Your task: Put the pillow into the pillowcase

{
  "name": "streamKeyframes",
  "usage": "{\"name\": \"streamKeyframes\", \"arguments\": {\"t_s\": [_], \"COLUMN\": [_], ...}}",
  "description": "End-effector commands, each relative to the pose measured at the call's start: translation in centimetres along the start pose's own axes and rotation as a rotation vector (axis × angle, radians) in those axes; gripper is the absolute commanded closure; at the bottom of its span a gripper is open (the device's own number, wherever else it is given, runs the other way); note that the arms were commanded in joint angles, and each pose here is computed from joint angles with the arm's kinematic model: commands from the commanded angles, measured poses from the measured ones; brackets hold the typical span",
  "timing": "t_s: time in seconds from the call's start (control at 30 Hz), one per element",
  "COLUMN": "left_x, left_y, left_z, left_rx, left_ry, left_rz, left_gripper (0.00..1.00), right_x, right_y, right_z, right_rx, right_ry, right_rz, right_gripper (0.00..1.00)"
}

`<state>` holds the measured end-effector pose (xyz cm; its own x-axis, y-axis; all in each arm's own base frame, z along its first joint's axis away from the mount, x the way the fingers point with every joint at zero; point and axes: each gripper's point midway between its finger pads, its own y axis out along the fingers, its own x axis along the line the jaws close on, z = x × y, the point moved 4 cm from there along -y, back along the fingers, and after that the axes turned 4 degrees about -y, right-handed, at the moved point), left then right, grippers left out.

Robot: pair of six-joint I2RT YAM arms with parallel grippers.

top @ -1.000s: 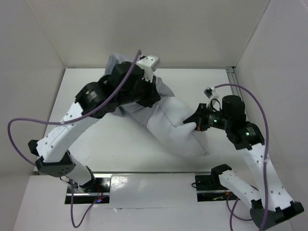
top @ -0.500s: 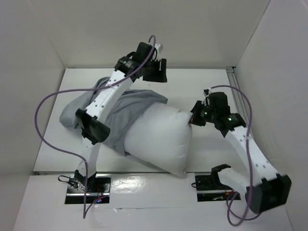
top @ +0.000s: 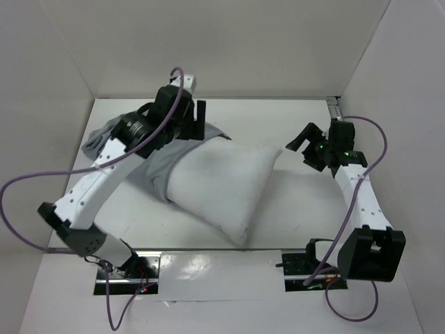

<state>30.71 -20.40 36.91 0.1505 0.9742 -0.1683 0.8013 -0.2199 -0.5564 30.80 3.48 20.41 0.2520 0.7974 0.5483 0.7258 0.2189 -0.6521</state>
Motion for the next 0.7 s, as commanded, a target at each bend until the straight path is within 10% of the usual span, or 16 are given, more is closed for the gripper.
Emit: {"name": "streamKeyframes", "arguments": {"t_s": [0.0, 0.5, 0.6, 0.67], "left_x": [3.6, 10.8, 11.0, 10.8], "left_y": [-0.5, 2.7, 3.1, 2.9], "left_z": [4.5, 13.8, 14.1, 14.1], "left_rx": [0.044, 0.178, 0.19, 0.197], "left_ry": [-0.045, -0.185, -0.198, -0.196], "left_rz": [-0.22, -0.43, -0.415, -0.392], "left_gripper": [0.16, 0.15, 0.22, 0.46], "right_x": [1.1, 4.6, 6.2, 7.1], "right_y": [-3.3, -6.0, -5.5, -4.3], "right_z": [0.5, 14.9, 16.5, 17.2], "right_rx": [-0.007, 0.395, 0.401, 0.397], "right_ry": [-0.106, -0.269, -0.297, -0.314], "right_rz": [-0.077, -0.435, -0.462, -0.475], "right_gripper": [0.01, 0.0, 0.0, 0.0]}}
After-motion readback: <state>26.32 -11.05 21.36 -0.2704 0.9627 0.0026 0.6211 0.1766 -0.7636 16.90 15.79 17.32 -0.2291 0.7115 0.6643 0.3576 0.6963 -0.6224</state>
